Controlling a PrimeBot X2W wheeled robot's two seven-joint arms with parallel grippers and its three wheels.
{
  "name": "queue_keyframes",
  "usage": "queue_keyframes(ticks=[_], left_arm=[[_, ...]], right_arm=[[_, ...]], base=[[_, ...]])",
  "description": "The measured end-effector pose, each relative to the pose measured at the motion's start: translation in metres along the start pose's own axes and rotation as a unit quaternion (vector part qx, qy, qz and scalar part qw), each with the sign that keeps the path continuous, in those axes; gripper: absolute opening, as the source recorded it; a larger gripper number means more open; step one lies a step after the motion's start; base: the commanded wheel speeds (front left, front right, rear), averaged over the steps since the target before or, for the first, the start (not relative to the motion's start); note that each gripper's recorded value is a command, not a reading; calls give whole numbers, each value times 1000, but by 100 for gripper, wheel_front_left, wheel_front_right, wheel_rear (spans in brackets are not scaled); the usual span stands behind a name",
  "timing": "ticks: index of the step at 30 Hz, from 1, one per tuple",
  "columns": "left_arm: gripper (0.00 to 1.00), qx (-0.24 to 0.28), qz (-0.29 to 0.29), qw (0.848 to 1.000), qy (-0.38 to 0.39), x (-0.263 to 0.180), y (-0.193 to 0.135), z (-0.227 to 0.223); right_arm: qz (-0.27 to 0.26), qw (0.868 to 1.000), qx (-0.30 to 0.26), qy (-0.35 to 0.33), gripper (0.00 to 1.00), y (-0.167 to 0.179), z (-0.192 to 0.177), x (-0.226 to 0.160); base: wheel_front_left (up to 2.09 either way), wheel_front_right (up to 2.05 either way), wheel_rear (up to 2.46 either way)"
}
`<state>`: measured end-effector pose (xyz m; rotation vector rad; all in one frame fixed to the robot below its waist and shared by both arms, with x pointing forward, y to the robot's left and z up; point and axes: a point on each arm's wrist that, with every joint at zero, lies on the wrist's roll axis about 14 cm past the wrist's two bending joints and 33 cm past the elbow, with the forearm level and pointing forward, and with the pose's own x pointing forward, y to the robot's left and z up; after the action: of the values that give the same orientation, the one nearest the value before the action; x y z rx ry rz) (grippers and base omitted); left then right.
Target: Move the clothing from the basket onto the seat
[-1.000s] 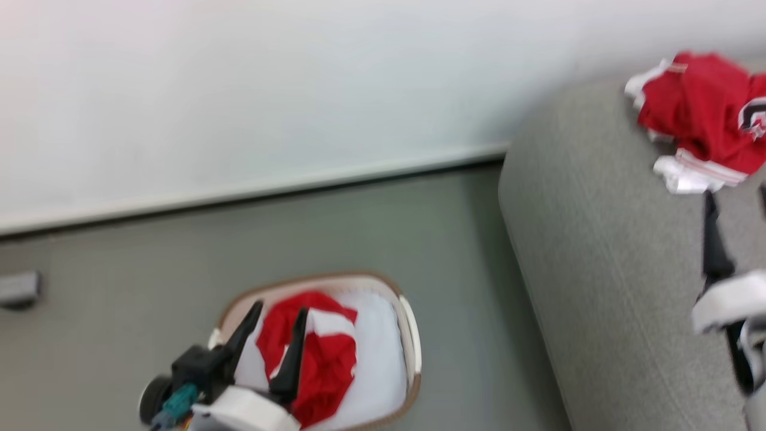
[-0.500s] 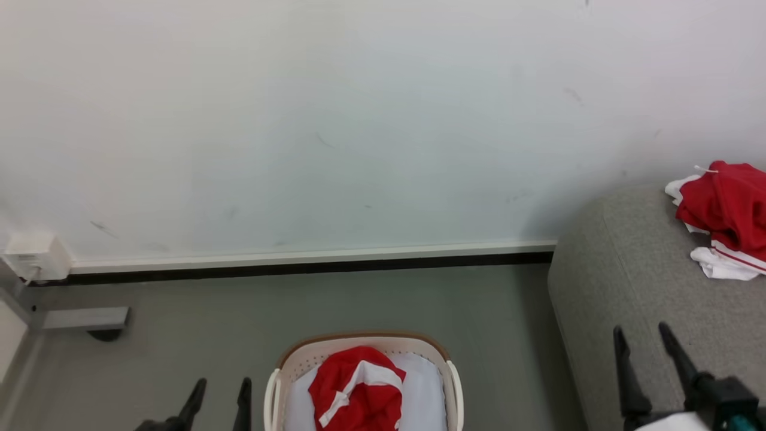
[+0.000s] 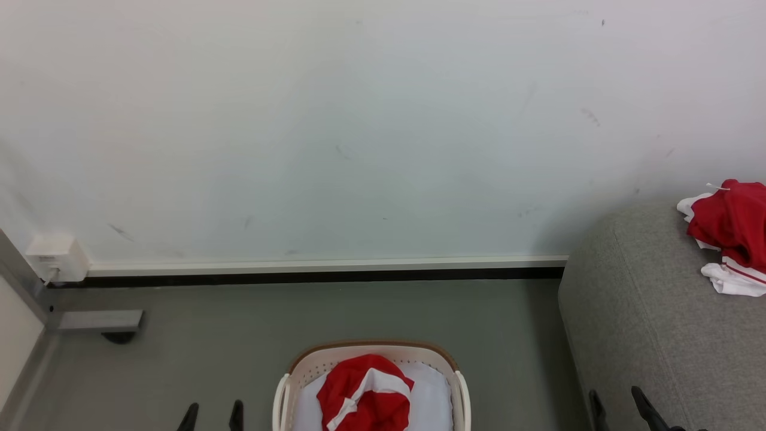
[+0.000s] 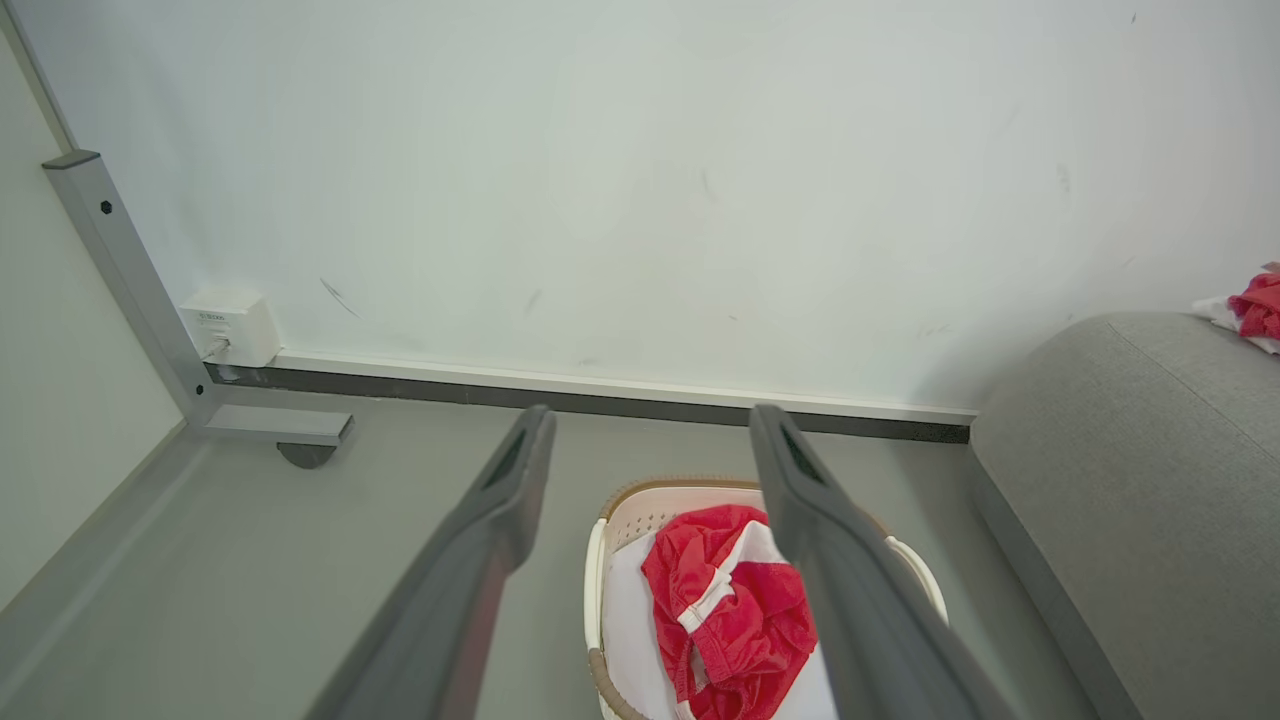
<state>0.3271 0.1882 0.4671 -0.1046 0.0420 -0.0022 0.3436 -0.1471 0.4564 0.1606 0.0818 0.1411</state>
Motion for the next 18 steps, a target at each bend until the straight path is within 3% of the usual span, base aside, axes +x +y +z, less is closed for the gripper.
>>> queue_keyframes(ticks=[10, 18], left_arm=[[100, -2, -17, 1000, 16, 9, -10, -10], [100, 20, -102, 994, 23, 70, -59, -13]], right_arm=[[-6, 1000, -3, -1, 100, -5, 2, 5], [-11, 999, -20, -34, 100, -14, 26, 39]], base=[[0, 0, 0], [0, 0, 0]])
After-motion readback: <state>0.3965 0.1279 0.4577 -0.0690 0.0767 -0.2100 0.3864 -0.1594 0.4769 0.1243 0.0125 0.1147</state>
